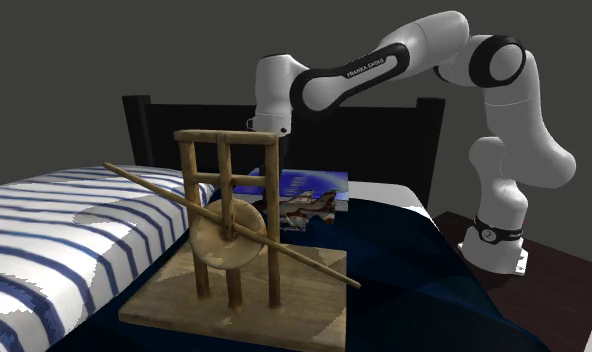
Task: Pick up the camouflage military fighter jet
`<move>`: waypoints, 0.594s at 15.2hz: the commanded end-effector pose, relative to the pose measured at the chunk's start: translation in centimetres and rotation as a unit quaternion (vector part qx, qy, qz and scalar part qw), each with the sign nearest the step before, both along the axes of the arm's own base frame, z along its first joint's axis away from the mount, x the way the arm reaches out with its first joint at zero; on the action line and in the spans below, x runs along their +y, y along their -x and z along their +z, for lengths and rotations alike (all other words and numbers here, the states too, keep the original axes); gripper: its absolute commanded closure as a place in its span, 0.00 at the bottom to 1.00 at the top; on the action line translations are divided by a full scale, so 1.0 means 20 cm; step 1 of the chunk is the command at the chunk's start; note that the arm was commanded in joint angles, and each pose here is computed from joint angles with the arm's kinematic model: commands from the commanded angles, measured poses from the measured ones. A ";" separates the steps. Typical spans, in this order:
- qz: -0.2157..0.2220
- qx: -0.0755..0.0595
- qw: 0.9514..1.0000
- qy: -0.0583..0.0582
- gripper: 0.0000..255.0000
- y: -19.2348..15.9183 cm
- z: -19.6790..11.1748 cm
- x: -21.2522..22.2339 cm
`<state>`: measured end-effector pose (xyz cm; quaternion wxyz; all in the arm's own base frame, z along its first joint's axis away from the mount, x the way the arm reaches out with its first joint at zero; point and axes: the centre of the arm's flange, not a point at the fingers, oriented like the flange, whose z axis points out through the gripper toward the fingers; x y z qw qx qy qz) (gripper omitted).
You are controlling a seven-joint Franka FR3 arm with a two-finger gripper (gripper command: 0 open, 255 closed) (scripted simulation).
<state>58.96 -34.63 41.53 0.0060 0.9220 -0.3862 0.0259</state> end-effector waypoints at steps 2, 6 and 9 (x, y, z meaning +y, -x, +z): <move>-0.003 -0.001 1.000 0.000 0.00 -0.01 -0.07 -0.02; -0.003 -0.001 1.000 0.000 0.00 -0.01 -0.17 -0.02; -0.003 -0.001 1.000 0.000 1.00 -0.01 -0.17 -0.02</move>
